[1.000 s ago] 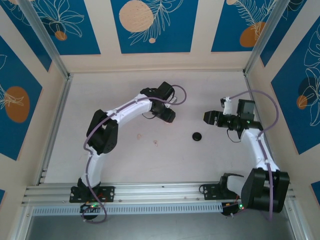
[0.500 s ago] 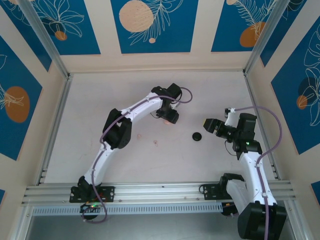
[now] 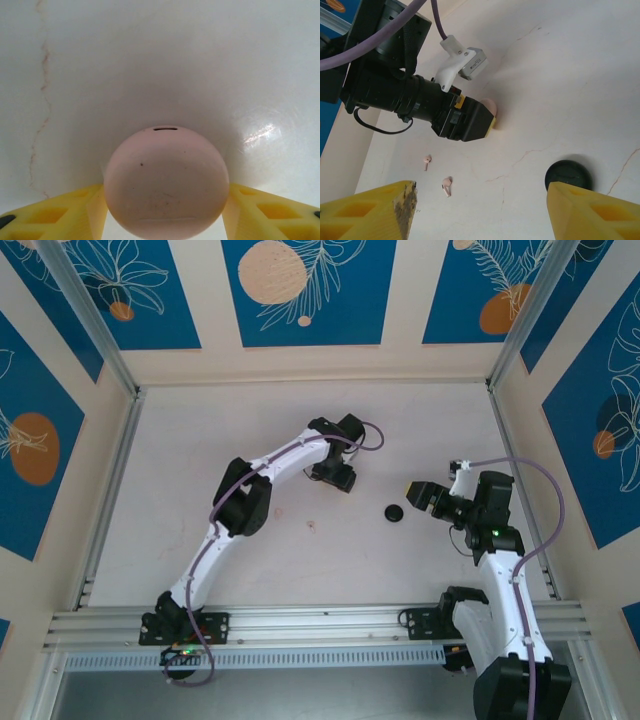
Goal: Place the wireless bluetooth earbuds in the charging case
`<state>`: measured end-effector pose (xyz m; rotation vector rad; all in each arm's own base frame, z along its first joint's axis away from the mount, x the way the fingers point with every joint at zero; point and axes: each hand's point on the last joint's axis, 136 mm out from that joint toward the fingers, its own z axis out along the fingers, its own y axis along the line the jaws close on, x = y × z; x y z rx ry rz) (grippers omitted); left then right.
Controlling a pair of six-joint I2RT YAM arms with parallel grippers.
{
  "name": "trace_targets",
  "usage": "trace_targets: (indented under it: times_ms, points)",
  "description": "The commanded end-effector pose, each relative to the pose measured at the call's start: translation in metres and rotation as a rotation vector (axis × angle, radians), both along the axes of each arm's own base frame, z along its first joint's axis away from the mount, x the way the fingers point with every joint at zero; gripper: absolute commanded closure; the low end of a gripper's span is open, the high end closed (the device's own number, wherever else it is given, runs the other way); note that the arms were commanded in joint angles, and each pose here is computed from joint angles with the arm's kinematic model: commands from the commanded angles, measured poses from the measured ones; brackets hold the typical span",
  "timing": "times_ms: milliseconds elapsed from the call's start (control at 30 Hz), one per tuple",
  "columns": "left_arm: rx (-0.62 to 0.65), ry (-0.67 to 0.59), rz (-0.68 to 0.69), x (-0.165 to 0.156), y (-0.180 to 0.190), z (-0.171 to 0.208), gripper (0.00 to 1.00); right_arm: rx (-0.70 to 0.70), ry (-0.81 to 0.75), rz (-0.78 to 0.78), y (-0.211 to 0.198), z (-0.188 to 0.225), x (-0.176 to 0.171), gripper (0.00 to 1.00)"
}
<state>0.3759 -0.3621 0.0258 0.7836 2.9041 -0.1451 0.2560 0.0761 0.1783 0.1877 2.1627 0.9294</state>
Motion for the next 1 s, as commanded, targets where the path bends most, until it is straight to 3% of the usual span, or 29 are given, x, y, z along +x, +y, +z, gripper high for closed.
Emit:
trace_targets:
  times_ms: [0,300,600,800,967]
  points:
    - [0.029,0.003,0.009,0.001,-0.002,-0.012,0.39,0.02,0.009,0.036,0.007,0.001,-0.009,0.3]
    - [0.054,-0.014,-0.024,0.005,0.0,-0.018,0.47,0.017,0.015,0.031,0.007,0.002,-0.013,0.31]
    - [0.042,-0.08,-0.089,0.012,-0.001,0.008,0.57,0.028,0.025,0.044,0.009,0.002,-0.015,0.31]
    - [0.017,-0.106,-0.231,0.003,0.001,0.017,0.6,0.104,0.088,0.13,0.022,-0.004,-0.016,0.34]
    - [-0.027,-0.102,-0.377,-0.017,0.004,0.018,0.62,0.183,0.243,0.157,0.024,-0.02,-0.005,0.37]
